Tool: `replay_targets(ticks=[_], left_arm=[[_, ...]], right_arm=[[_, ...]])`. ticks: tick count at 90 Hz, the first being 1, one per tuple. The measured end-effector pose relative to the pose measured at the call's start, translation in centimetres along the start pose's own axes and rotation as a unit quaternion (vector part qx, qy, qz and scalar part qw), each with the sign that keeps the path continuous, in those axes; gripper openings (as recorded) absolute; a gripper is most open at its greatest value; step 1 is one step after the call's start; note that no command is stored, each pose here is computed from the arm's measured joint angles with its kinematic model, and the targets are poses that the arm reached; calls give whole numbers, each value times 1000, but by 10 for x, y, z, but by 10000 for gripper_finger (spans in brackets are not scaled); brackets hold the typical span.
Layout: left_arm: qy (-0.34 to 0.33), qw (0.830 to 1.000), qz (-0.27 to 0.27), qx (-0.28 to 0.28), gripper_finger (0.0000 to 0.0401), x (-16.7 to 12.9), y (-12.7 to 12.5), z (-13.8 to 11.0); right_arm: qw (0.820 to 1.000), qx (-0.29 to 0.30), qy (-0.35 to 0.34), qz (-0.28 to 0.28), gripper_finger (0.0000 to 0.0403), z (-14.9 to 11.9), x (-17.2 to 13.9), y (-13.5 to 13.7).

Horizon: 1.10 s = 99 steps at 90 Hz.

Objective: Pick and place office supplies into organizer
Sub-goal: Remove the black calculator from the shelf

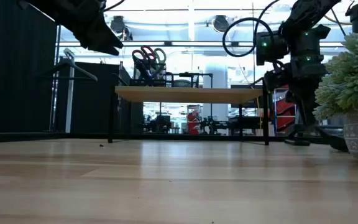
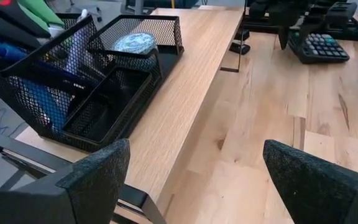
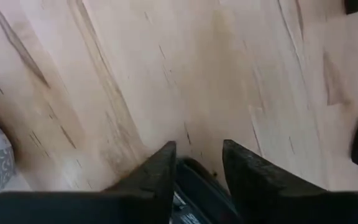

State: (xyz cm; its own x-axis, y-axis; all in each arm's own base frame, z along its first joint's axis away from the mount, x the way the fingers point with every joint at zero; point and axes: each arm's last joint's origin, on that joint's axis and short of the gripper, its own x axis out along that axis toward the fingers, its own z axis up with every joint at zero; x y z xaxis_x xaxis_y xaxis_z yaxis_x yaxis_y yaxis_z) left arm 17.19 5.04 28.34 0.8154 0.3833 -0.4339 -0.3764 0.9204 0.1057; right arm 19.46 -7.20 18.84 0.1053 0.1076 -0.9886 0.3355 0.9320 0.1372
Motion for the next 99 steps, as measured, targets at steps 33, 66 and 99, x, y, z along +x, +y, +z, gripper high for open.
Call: replay_targets(ticks=[33,66,99], left_arm=[[0,1000,0,1,356,0,0,0],[-1,1000,0,0,356,0,0,0],[-1,1000,0,1,356,0,0,0]], right_arm=[[1000,6,4,8,153,-1,-1,1],[993,-117,1,11,102,3,5,19],[990,-135,36,-35,6,4,21,27]])
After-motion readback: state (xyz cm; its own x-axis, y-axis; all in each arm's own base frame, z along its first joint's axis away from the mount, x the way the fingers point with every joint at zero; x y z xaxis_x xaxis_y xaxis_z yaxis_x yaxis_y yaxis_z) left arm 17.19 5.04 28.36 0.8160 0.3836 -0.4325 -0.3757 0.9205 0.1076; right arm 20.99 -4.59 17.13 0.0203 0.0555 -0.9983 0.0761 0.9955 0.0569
